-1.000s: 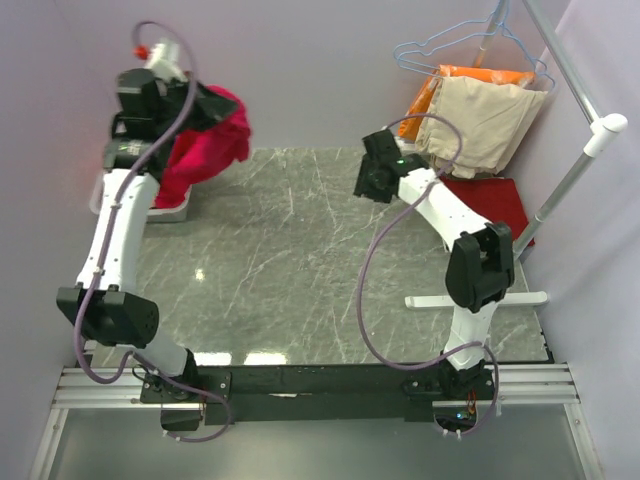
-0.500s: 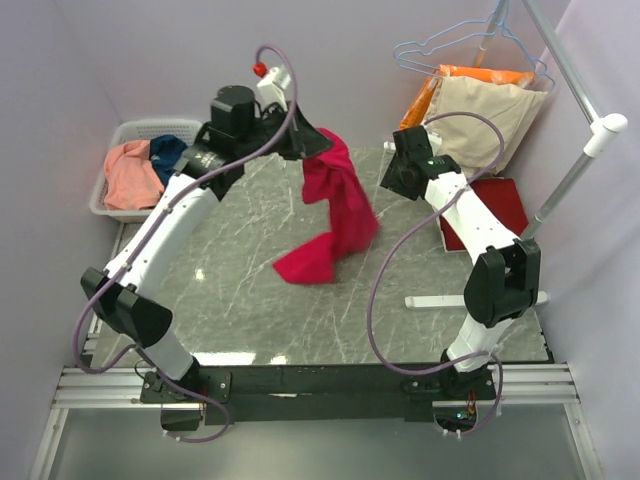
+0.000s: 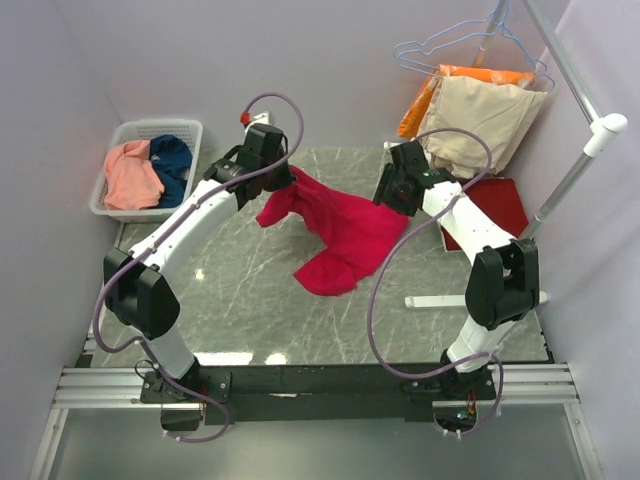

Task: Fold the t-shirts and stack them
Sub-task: Move the tshirt to the center of the board, then flatten the tshirt out

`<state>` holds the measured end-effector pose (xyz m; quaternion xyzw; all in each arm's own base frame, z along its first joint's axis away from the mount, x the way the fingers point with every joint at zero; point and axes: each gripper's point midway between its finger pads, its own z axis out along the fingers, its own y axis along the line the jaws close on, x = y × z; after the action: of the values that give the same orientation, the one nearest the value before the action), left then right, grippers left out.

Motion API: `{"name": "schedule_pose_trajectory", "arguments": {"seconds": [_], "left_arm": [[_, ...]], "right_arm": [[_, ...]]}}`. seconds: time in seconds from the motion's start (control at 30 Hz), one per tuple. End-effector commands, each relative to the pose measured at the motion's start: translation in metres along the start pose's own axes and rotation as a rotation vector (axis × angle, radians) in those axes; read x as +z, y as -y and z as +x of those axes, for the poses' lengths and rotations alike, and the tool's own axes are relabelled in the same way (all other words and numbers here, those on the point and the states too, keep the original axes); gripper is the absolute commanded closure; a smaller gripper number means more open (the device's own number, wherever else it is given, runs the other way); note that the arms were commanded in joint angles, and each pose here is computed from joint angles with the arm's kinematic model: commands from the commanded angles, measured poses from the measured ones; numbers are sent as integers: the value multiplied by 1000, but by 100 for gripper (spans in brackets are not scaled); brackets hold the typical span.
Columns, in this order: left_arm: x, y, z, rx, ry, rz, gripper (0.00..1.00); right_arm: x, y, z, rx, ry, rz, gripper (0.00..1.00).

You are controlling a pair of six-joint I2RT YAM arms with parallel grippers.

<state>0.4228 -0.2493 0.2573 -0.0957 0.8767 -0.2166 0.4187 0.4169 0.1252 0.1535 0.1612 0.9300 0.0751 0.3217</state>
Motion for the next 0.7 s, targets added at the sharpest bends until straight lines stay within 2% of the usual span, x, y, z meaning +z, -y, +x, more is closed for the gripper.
{"name": "schedule_pose_trajectory", "arguments": {"seconds": [0.0, 0.03, 0.17, 0.33, 0.67], "left_arm": [[-30, -41, -52, -119, 245, -255, 99], [-32, -51, -56, -126, 271, -314, 99], [-19, -77, -36, -111, 212, -451, 99], [-9, -75, -25, -89, 167, -435, 99], [-7, -78, -25, -81, 149, -423, 99]], "right_arm": [[-12, -15, 4, -63, 18, -68, 32], [-8, -12, 11, -72, -3, -52, 32], [12, -3, 36, -105, -80, 2, 32], [44, -5, 60, -133, -154, 19, 32], [84, -23, 69, -163, -212, 26, 36]]}}
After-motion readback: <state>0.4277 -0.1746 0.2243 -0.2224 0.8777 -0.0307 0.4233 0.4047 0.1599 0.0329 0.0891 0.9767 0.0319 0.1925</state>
